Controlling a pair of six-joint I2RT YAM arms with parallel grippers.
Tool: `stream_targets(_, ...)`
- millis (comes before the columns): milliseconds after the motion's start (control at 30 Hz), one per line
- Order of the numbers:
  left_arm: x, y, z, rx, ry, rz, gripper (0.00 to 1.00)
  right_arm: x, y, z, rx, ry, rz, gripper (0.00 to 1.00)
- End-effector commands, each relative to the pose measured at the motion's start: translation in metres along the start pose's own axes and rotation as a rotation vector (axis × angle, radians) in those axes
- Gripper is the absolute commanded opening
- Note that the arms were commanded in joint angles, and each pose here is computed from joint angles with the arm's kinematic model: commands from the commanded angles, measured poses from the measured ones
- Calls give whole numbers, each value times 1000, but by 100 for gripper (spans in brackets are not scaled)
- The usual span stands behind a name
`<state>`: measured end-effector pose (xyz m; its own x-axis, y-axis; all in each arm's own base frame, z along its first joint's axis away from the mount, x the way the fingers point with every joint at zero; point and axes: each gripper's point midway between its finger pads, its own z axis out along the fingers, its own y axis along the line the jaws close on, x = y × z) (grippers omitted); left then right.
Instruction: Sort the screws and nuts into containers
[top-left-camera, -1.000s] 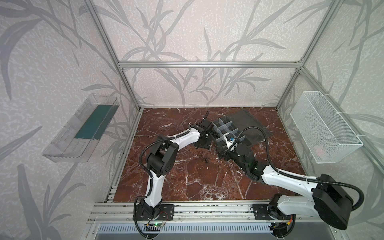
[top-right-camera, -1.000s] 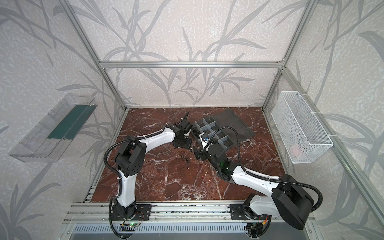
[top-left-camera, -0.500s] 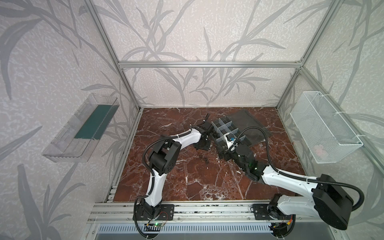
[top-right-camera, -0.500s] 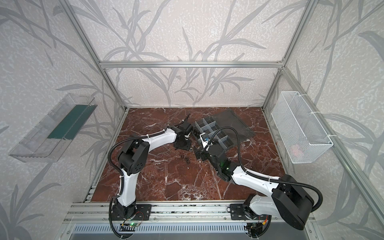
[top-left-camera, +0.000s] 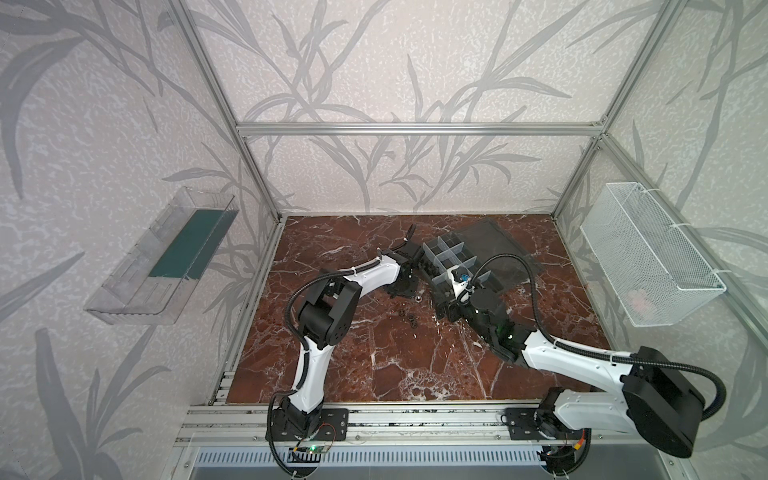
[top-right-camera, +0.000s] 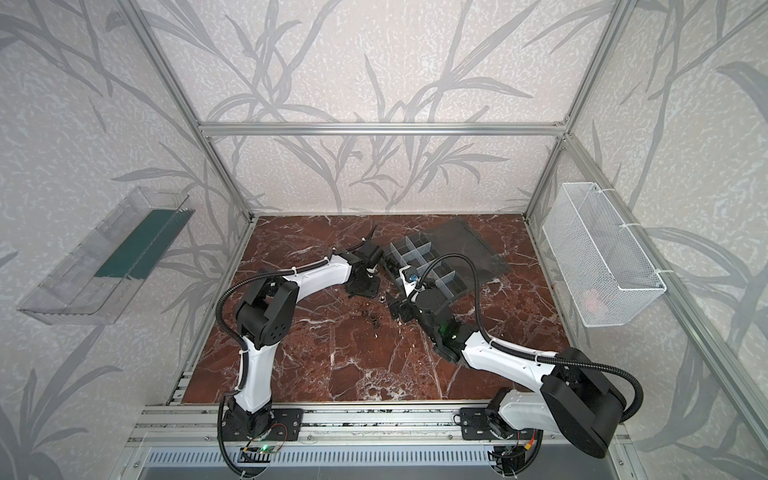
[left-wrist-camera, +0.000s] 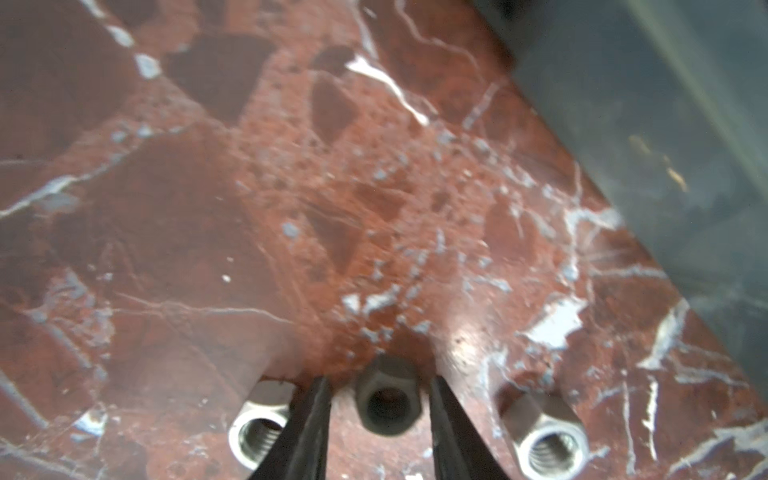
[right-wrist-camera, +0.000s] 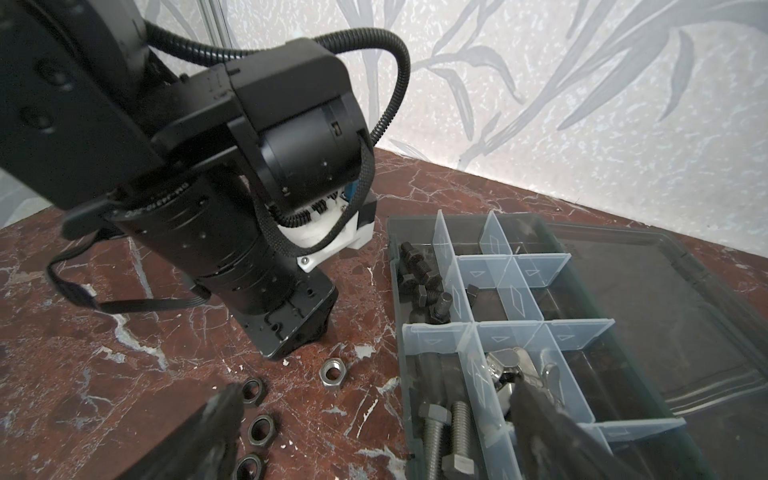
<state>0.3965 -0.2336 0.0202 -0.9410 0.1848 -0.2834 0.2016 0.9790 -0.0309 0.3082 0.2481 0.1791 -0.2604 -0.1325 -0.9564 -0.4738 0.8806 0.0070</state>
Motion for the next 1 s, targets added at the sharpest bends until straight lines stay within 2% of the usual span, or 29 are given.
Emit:
stream_targets(0, 9, 18, 19, 3, 68, -75, 36, -6, 3, 2, -9, -23, 18, 99)
stream_targets(200, 10, 6, 18, 36, 68, -59, 34, -6, 1, 2, 3, -22, 19, 99)
stream_targets(533, 16, 11, 27, 4, 97, -45, 30, -10, 1, -3, -5, -37, 33, 99)
stream_targets(800, 17, 9, 26, 3, 100, -34, 16, -9, 1, -3, -6, -34, 38, 99)
stream_targets(967, 9, 3, 14, 21, 67, -17, 14, -9, -1, -2, 3, -34, 40, 99)
